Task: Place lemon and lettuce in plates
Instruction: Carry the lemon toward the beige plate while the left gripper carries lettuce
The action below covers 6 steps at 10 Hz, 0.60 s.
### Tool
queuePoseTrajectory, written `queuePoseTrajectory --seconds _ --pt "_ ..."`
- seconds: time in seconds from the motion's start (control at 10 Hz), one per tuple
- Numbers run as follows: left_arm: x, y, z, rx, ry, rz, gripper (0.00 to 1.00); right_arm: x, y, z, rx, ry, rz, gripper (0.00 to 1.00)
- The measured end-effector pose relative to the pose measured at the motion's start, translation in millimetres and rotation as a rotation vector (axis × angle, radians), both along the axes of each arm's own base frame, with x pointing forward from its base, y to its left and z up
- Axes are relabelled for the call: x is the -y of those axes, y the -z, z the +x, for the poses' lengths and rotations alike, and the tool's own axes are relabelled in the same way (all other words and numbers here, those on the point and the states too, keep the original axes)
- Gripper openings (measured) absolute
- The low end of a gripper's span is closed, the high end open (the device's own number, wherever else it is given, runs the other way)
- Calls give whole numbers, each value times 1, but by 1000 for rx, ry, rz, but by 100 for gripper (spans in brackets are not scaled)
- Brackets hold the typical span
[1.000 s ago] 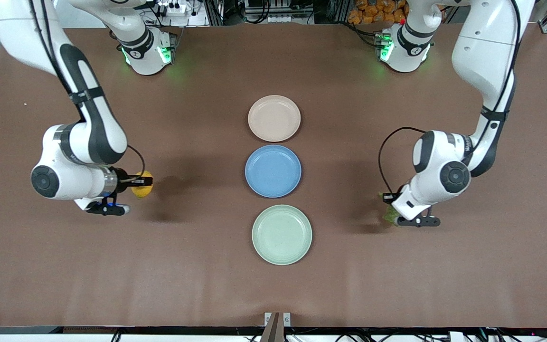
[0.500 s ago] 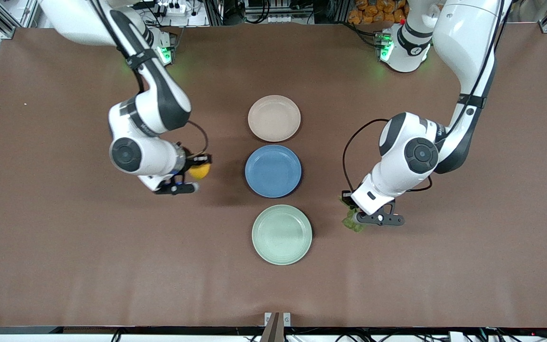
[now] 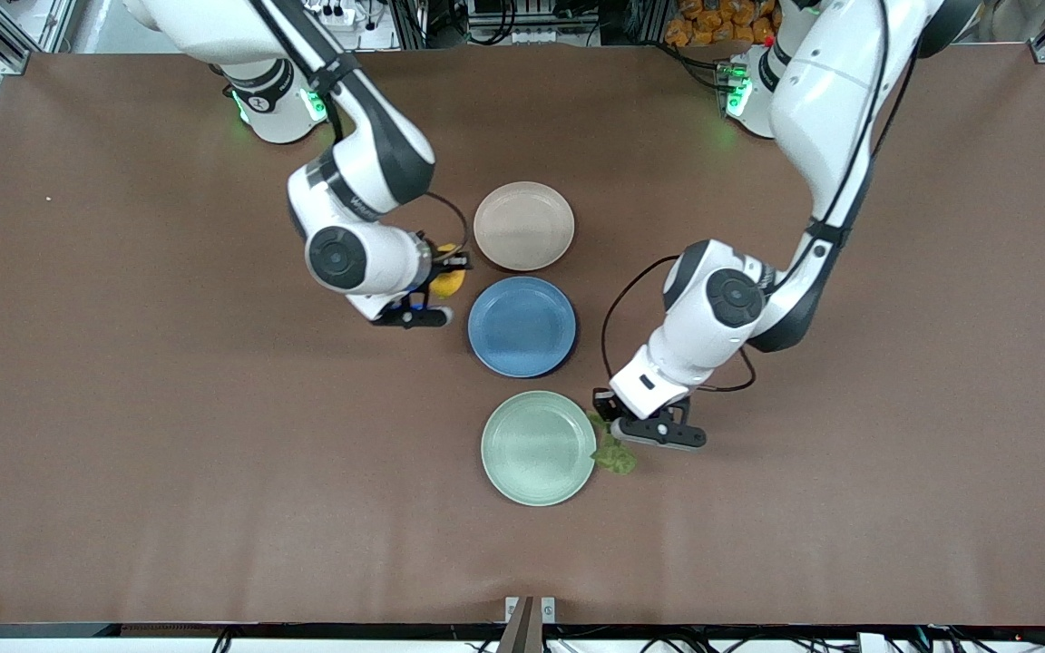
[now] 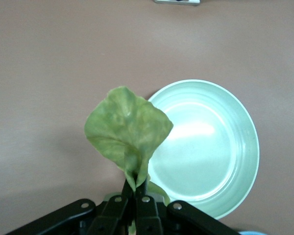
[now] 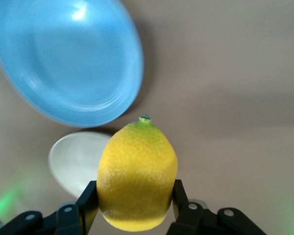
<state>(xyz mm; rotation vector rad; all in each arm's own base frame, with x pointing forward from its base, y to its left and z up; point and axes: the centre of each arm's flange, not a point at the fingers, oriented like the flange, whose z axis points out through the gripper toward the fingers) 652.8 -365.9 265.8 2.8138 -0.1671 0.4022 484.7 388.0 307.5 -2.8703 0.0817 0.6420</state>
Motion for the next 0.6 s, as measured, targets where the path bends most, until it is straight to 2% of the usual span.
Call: queuePoseTrajectory --seconds 0.4,0.6 --pt "25 14 6 62 -4 -51 4 -59 17 -63 -58 -47 -34 65" --pt "48 17 0 68 -27 -85 4 -85 32 -90 -66 -17 -54 65"
